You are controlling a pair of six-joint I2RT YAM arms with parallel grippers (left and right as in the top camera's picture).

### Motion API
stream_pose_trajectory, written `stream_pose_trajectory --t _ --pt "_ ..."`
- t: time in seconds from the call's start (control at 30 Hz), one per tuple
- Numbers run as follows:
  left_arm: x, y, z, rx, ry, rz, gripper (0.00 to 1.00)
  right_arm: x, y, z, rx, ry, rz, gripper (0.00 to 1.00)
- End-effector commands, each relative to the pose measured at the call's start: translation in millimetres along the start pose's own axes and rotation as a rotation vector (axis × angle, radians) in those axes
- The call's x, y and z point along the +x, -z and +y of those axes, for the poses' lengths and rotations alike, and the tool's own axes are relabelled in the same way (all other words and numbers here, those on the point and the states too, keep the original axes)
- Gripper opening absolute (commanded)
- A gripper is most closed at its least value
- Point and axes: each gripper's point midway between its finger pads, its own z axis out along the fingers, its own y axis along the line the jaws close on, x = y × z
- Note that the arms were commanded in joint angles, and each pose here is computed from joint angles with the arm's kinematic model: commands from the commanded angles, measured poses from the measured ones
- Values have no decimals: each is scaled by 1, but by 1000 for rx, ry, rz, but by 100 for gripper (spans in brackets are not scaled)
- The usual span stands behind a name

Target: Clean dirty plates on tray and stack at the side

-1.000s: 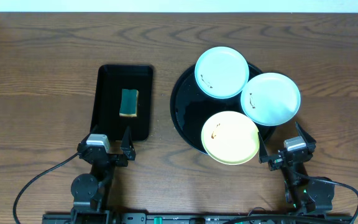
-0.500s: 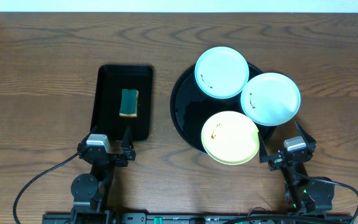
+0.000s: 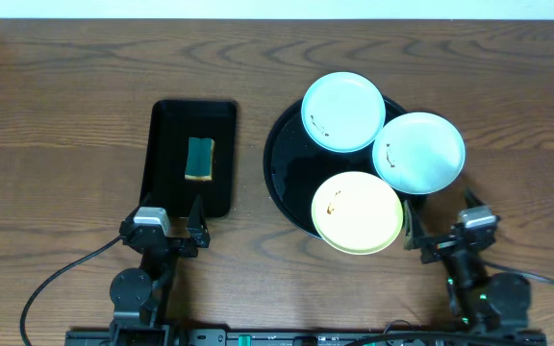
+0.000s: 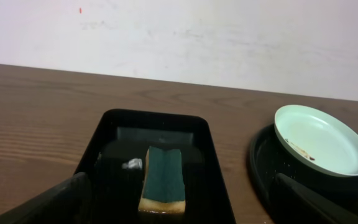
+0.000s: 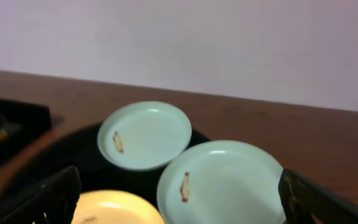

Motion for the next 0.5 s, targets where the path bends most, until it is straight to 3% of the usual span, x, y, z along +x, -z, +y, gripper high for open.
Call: stream_pose_trajectory --t 0.0,0.1,0.2,0.3,0.47 --pt "14 0 1 2 -1 47 91 -76 8 -6 42 -64 -37 99" --pt "14 0 1 2 -1 47 91 -104 -3 -7 48 -88 100 99" --pt "14 0 1 2 -1 47 91 -121 -22 -10 63 -142 433 99" --pt "14 0 1 3 -1 47 91 -128 -34 -9 57 -190 664 99" --pt "14 0 1 2 -1 47 91 -144 -68 21 -137 -320 881 99"
